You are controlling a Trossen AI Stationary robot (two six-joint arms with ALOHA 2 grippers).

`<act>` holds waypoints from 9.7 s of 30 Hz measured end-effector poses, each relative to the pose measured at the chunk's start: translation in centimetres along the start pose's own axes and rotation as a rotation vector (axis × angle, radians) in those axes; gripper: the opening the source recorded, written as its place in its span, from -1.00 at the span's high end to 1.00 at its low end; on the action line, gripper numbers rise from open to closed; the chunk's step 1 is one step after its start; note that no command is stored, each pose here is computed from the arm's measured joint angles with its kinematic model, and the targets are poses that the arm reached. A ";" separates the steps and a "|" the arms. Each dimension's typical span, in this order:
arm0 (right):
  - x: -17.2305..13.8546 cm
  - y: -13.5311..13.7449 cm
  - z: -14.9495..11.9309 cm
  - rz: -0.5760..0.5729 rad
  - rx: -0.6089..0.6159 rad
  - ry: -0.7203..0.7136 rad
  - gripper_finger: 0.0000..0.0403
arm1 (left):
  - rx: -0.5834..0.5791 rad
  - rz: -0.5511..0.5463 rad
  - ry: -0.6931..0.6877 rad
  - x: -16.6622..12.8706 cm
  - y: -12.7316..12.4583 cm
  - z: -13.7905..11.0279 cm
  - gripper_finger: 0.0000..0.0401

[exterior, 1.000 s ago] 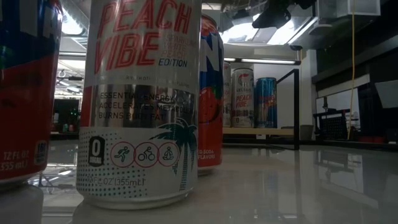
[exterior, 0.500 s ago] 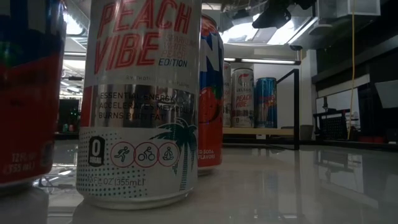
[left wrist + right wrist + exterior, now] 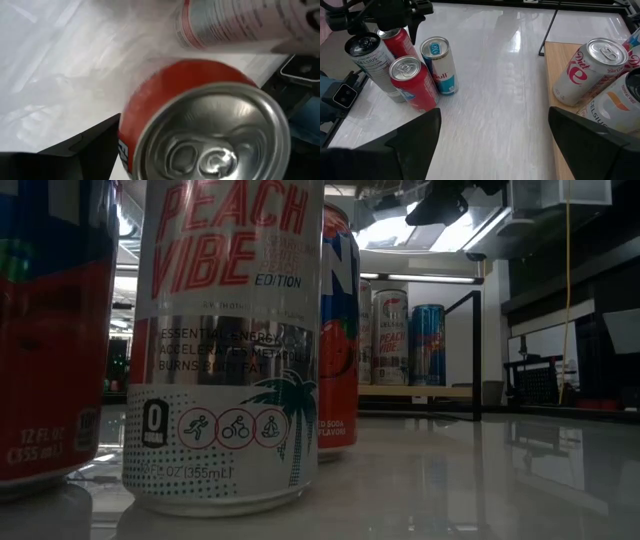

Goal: Place canned beverage on shelf
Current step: Put the red soda can onto the shelf aligned with the other red soda can

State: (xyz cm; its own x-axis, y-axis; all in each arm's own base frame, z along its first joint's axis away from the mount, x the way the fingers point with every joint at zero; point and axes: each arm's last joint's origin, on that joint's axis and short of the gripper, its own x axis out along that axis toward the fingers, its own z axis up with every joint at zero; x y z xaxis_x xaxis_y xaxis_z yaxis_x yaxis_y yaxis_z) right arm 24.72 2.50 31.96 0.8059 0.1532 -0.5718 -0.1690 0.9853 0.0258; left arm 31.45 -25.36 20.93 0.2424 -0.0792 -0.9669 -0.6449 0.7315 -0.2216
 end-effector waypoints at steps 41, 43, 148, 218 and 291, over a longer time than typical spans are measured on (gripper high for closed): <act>0.0 0.0 0.0 0.000 0.000 -0.001 -0.80 | 0.237 0.050 0.061 -5.1 3.1 3.6 -0.46; 0.0 0.0 0.0 0.000 0.000 0.000 -0.80 | 0.259 0.035 0.041 -6.2 3.7 4.4 -0.46; 0.0 0.0 0.0 -0.001 -0.011 -0.001 -0.80 | 0.492 0.119 -0.119 -9.8 28.3 23.9 -0.50; 0.0 0.0 0.0 -0.001 -0.011 -0.001 -0.80 | 0.412 0.238 -0.174 -10.9 28.2 23.3 -0.70; 0.0 0.0 0.1 -0.001 -0.011 -0.007 -0.80 | 0.378 0.275 -0.271 -10.0 23.2 21.8 -0.05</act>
State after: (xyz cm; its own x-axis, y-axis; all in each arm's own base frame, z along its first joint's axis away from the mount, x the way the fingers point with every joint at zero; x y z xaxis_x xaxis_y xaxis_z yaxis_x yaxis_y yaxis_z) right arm 24.76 2.50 32.01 0.8099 0.1530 -0.5662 -0.1748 0.9845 0.0160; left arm 29.84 7.13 28.23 0.3122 0.2908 -0.9044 -0.4170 0.8973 0.1446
